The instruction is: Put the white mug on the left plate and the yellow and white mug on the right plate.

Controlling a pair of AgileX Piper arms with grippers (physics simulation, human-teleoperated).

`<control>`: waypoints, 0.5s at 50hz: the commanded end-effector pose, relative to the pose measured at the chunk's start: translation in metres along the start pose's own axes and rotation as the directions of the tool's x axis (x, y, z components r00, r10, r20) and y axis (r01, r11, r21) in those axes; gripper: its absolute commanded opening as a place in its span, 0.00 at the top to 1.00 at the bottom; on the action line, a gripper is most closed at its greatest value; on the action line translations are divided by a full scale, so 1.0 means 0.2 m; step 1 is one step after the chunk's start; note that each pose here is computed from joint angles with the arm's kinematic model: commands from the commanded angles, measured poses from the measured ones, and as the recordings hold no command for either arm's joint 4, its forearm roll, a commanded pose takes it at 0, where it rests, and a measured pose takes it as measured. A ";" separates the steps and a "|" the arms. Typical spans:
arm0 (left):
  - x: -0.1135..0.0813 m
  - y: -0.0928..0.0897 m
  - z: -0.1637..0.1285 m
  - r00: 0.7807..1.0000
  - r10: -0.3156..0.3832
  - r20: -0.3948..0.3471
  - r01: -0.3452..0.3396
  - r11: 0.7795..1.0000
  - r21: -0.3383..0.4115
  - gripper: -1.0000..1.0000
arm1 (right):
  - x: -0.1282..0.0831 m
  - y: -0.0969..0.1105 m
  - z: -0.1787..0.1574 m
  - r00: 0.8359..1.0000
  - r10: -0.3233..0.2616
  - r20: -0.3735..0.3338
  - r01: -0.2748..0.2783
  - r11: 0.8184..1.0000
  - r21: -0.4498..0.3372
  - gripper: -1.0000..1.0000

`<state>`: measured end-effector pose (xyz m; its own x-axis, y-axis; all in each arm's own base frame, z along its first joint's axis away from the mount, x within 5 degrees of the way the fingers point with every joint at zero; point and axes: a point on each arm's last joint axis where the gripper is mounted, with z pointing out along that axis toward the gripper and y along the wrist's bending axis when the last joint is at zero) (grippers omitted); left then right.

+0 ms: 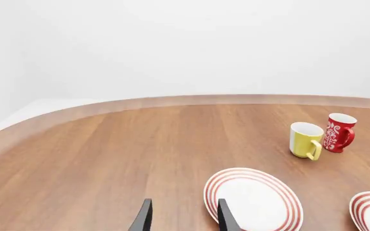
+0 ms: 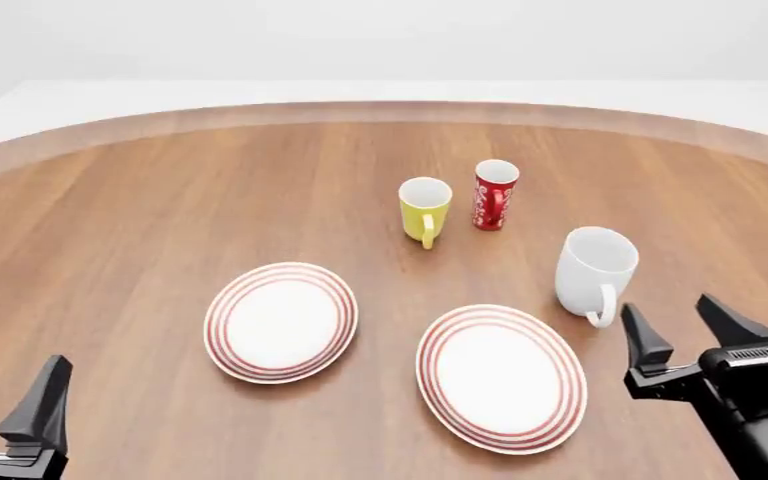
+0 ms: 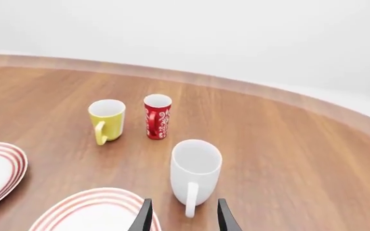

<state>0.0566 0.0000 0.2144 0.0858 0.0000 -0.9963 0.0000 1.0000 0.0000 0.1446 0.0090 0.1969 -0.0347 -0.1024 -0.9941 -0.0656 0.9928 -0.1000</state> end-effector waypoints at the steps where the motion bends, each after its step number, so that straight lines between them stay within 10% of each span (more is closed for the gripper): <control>1: 0.00 0.00 0.00 1.000 0.000 0.000 0.000 1.000 0.000 0.00 | 0.05 0.00 0.09 1.000 0.005 -0.022 -0.005 1.000 0.003 0.00; 25: 0.00 0.00 0.00 1.000 0.000 0.000 0.000 1.000 0.000 0.00 | 0.16 -0.01 0.25 0.998 0.014 -0.064 -0.013 1.000 0.019 0.00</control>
<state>0.0566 0.0000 0.2144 0.0858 0.0000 -0.9963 0.0000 1.0000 0.0000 0.1821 0.0079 0.1728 -0.0838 -0.0950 -0.9919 -0.0513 0.9945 -0.0910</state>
